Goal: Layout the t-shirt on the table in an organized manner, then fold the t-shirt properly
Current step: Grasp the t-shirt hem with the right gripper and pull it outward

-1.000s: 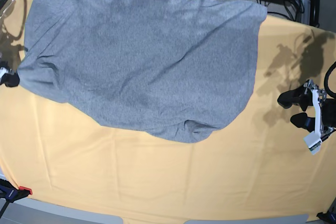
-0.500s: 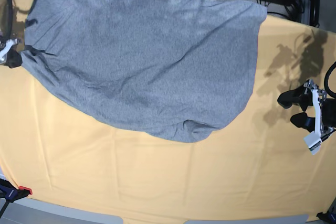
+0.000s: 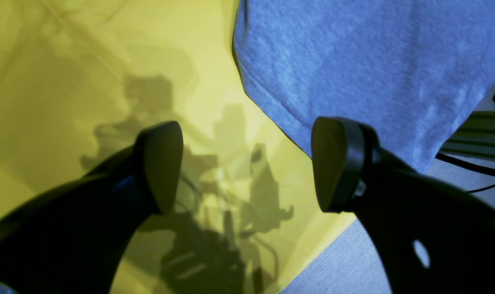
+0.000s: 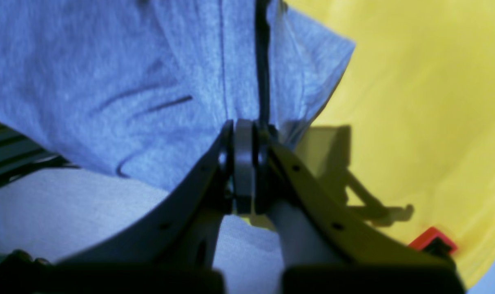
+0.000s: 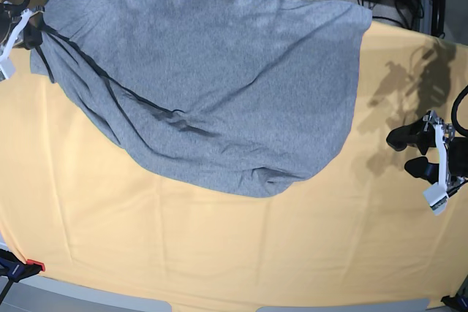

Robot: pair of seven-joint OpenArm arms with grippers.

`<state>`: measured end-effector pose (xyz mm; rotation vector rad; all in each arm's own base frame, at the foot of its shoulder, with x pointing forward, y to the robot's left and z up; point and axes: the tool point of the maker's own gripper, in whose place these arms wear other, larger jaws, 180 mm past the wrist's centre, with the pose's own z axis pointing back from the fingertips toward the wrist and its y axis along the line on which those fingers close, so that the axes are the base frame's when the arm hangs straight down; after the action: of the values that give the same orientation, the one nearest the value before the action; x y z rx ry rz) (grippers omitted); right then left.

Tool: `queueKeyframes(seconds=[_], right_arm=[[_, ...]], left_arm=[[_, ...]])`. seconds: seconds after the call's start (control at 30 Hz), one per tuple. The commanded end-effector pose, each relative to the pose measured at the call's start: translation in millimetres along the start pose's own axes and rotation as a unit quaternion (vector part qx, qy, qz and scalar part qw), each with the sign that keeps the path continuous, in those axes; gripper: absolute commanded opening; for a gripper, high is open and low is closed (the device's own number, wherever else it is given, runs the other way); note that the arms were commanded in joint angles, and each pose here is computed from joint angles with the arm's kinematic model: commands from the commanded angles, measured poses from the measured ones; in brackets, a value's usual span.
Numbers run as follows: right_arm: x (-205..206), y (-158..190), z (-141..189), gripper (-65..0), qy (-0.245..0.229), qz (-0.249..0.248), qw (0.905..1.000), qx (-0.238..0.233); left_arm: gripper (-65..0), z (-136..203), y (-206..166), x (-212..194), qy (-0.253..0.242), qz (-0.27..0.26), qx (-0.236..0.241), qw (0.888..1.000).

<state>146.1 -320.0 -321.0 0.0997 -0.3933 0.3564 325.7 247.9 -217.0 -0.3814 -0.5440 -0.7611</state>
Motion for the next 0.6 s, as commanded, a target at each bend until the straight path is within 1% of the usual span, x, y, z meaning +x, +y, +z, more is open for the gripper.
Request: queueKeyframes(seconds=[0.0,0.03,0.07,0.13,0.17,0.2,0.3,0.37,0.43,0.47,0.5,0.53,0.57], right_arm=[[7.7,-5.7,7.2,-65.0,-0.007,0.016,0.9998,-0.010],[7.8,-5.7,7.2,-63.5,-0.007,0.016,0.9998,-0.010],[8.0,-5.7,7.2,-56.8,-0.007,0.016,0.9998,-0.010],[12.7,-7.4,7.7,-40.6,-0.014,0.017,0.9997,-0.013],[16.8,-8.7,8.2,-34.7,-0.020,0.018,0.9995,-0.015],[22.4,-10.3,8.8,-32.1,-0.028,0.019,0.9993,-0.017],[49.4,-8.7,12.9,-32.0,-0.076,0.023,0.9968,-0.006],[72.3,-1.3,18.3,-32.0,-0.122,0.026,0.9920,0.019],[95.1,9.8,25.9,-32.0,-0.173,0.028,0.9832,0.053],[107.8,13.3,30.4,-32.0,-0.203,0.029,0.9767,0.063],[119.1,14.5,33.7,-32.1,-0.229,0.029,0.9708,0.065],[128.8,12.7,35.3,-32.1,-0.246,0.033,0.9670,0.059],[135.4,8.9,34.0,-32.1,-0.251,0.040,0.9662,0.045]], left_arm=[[-15.6,14.6,4.6,12.7,-0.021,-0.009,0.014,1.000],[-15.6,14.5,4.6,12.5,-0.021,-0.009,0.014,1.000],[-15.6,14.5,4.6,12.4,-0.020,-0.009,0.014,1.000],[-15.6,14.5,4.6,12.4,-0.020,-0.009,0.014,1.000],[-15.6,14.5,4.6,12.4,-0.020,-0.009,0.014,1.000],[-15.6,14.5,4.6,12.4,-0.020,-0.009,0.014,1.000],[-15.6,14.4,4.6,12.2,-0.020,-0.009,0.014,1.000],[-15.6,14.5,4.7,12.3,-0.020,-0.009,0.014,1.000],[-15.6,14.4,4.6,12.2,-0.020,-0.009,0.014,1.000],[-15.6,14.5,4.7,12.3,-0.020,-0.009,0.014,1.000],[-15.6,14.5,4.7,12.3,-0.020,-0.009,0.014,1.000],[-15.6,14.5,4.7,12.4,-0.020,-0.009,0.014,1.000],[-15.6,14.5,4.7,12.4,-0.020,-0.009,0.014,1.000]])
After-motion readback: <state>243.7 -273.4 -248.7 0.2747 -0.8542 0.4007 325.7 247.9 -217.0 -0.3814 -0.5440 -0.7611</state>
